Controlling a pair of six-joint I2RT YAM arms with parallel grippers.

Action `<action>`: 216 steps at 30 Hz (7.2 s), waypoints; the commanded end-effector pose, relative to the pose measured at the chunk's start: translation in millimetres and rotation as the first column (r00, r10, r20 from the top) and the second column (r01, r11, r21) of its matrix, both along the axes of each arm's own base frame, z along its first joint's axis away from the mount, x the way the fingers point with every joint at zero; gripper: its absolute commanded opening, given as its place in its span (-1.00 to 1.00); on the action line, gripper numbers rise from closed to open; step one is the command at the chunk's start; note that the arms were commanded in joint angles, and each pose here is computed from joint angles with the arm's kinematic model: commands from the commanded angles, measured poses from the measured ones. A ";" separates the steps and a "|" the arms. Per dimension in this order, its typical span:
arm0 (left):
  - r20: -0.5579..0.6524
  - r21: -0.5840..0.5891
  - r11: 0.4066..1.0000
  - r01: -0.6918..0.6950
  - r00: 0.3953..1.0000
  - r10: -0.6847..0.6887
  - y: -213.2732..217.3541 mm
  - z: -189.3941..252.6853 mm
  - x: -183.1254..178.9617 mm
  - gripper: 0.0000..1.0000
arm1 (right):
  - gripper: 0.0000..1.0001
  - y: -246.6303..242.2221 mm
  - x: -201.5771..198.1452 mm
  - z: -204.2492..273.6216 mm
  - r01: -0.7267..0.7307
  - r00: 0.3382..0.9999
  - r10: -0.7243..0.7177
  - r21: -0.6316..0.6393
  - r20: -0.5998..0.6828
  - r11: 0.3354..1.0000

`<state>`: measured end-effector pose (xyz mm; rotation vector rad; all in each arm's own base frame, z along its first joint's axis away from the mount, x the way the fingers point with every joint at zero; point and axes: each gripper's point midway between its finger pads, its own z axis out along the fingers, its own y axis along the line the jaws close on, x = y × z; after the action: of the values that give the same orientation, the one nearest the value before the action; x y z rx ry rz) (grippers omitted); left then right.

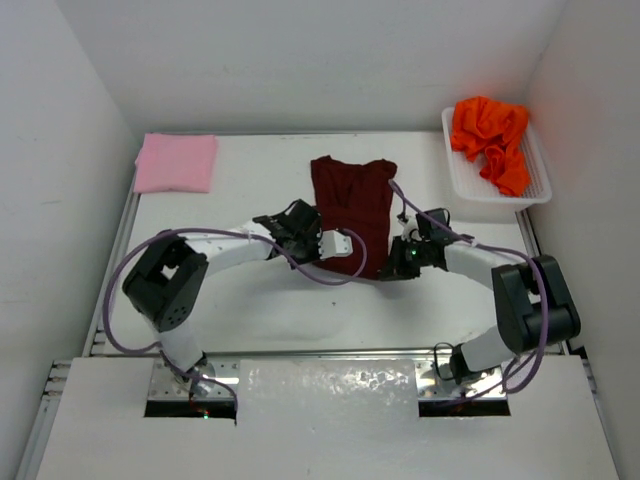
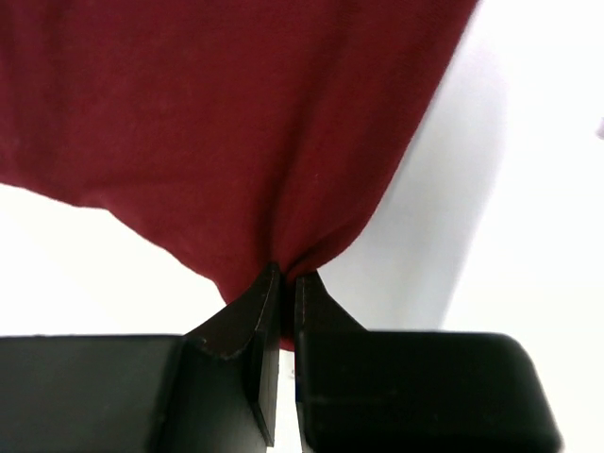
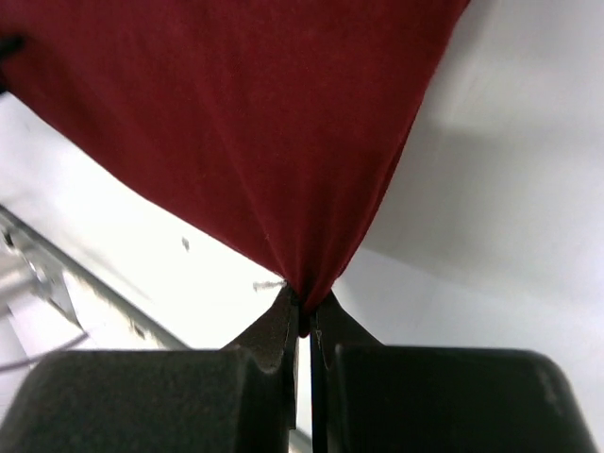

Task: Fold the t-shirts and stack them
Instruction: Grab one side of the 2/3 rectangular tshirt with both arms, then fold the long partially folded tshirt into a neat square, then put the neatly folded tshirt into the corner of the board with the left arm

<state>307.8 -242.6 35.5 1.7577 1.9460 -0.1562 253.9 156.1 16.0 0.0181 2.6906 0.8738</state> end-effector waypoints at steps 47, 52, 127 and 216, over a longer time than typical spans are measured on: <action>-0.083 -0.184 0.938 -0.294 0.956 0.283 43.0 147.4 42.9 -1.00 | -1.00 19.2 56.7 140.8 0.108 0.965 -0.101 -0.015 0.240 0.994; -0.083 -0.187 0.935 -0.302 0.953 0.292 32.6 133.3 64.7 -1.00 | -1.00 5.6 77.8 131.2 0.181 0.954 -0.173 -0.011 0.244 0.983; -0.393 -0.287 0.571 -0.769 0.638 0.662 17.7 60.3 124.8 0.08 | -0.04 -94.2 205.4 70.9 0.223 0.950 -0.107 -0.401 0.293 0.888; 0.133 -0.529 0.407 -0.745 0.400 0.907 359.6 230.0 301.5 -1.00 | 0.02 -50.0 105.1 32.2 0.112 0.989 -0.086 -0.235 0.120 0.965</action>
<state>602.5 115.4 188.7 0.2965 2.2435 0.2295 354.5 109.6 32.8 0.0766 2.6881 0.5276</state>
